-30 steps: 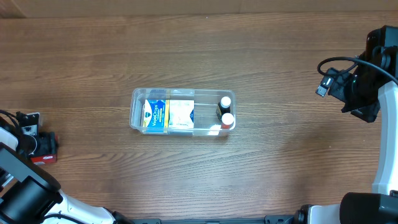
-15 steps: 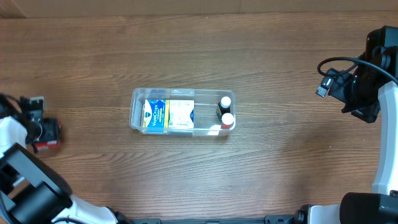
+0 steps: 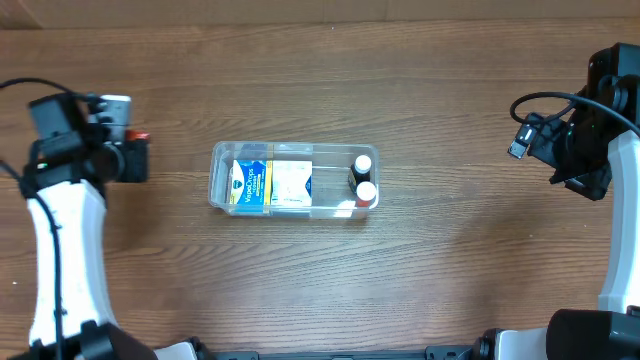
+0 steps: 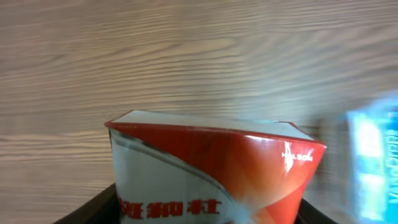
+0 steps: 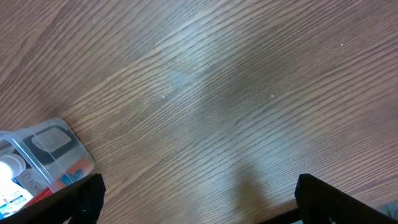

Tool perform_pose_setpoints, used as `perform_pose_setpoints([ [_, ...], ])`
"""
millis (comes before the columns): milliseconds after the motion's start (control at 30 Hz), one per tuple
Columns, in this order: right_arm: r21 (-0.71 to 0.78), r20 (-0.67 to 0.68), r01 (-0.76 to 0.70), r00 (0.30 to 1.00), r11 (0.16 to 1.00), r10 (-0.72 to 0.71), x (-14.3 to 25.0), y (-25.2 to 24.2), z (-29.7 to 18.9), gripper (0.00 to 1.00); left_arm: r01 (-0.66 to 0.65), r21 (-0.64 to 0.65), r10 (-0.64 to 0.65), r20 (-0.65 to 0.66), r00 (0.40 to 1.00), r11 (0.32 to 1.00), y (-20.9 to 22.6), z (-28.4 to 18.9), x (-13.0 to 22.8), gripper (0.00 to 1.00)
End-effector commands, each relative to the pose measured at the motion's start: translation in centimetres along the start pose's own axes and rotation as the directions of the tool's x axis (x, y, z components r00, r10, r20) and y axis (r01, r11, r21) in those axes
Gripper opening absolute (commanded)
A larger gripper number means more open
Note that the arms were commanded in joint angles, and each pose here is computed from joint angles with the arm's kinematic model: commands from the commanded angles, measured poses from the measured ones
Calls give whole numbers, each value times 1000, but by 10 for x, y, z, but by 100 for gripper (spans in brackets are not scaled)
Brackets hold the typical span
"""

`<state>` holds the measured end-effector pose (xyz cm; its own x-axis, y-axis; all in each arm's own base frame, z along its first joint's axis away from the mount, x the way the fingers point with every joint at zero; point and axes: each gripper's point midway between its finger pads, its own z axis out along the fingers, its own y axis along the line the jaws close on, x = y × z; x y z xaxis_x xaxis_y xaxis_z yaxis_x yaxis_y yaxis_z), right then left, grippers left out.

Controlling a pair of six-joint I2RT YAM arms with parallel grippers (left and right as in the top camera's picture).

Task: Pack container
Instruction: 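Carry the red box with the left gripper into the container beside the bottle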

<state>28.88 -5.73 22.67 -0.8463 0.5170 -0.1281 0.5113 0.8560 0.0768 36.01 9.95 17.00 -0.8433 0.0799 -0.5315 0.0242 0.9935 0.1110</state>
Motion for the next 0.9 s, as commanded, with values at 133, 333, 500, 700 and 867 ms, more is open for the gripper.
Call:
perform_pose_setpoints([
  [133,9,0,6,1000,1000,-6,3,-2,-2,100,-4,179,-6,53,999,984,-113,-50,-25,50],
  [333,9,0,6,1000,1000,-6,3,-2,-2,100,47,330,-75,73,995,943,-196,-93,-44,46],
  [500,9,0,6,1000,1000,-6,3,-2,-2,100,62,414,-112,98,989,908,-237,-119,-56,41],
  [700,8,0,6,1000,1000,-6,3,-2,-2,100,86,451,-137,80,987,888,-261,-119,-65,38],
  [867,8,0,3,1000,1000,-3,3,-2,-2,100,98,455,-122,24,992,885,-282,-98,-63,35],
])
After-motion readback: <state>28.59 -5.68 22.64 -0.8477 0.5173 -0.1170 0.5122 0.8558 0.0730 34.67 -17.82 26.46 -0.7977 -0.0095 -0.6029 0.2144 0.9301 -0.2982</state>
